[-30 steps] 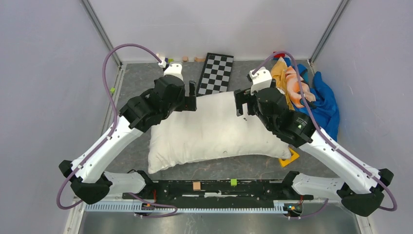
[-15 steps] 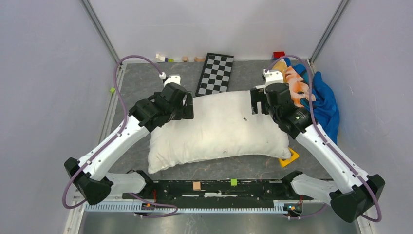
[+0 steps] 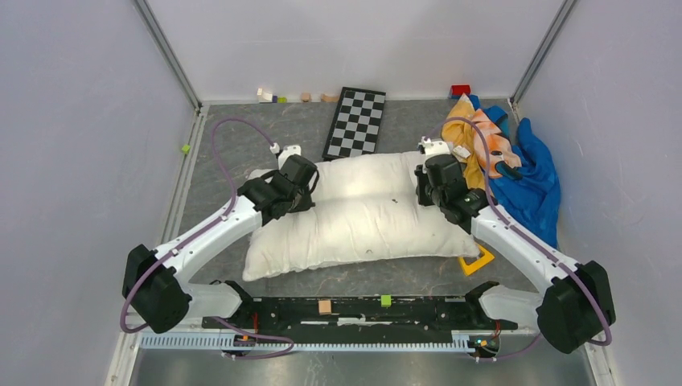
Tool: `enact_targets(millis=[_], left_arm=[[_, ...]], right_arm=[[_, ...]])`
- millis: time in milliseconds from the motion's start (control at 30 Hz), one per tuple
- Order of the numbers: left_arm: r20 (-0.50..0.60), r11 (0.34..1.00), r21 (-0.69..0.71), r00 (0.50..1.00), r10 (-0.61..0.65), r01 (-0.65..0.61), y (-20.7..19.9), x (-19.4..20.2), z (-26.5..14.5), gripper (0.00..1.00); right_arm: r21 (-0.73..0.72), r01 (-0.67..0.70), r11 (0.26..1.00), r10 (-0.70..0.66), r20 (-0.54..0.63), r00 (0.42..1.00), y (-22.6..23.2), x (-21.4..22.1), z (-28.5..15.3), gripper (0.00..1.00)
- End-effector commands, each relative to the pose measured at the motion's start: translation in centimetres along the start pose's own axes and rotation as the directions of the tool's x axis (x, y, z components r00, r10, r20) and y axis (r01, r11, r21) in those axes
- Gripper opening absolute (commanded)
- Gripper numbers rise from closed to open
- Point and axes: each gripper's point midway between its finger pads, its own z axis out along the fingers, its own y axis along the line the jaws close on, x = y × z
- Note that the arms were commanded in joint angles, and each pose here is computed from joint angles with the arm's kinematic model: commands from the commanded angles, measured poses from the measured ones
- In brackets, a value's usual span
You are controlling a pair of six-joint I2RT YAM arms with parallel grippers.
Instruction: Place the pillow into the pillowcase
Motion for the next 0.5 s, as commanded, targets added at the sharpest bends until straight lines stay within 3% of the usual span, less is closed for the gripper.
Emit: enact_targets(millis=[0,233,467], left_arm=[[0.080,0.997,-0.035,0.995,-0.062,0.064,1.0,-2.7,-1.1,0.02],[0.308,0.987,-0.052,0.943,-0.129,0.152,3.6,-12.9,-7.5,0.02],[0.411,0.931,-0.110,0.869,-0.277,0.349,8.8,-21.4,-6.7,0.02]], right_arm=[[-0.128,0.012,0.992,-0.016,-0.032,0.999,3.0,0.3,-1.8,0.01],[-0.335,0.074,0.939,-0.027,0.145,0.989,11.1,-8.9,-7.1,0.00],[-0.546,0.100,0.832,0.016,0.204,0.979,22.3,-15.3,-7.0,0.00]])
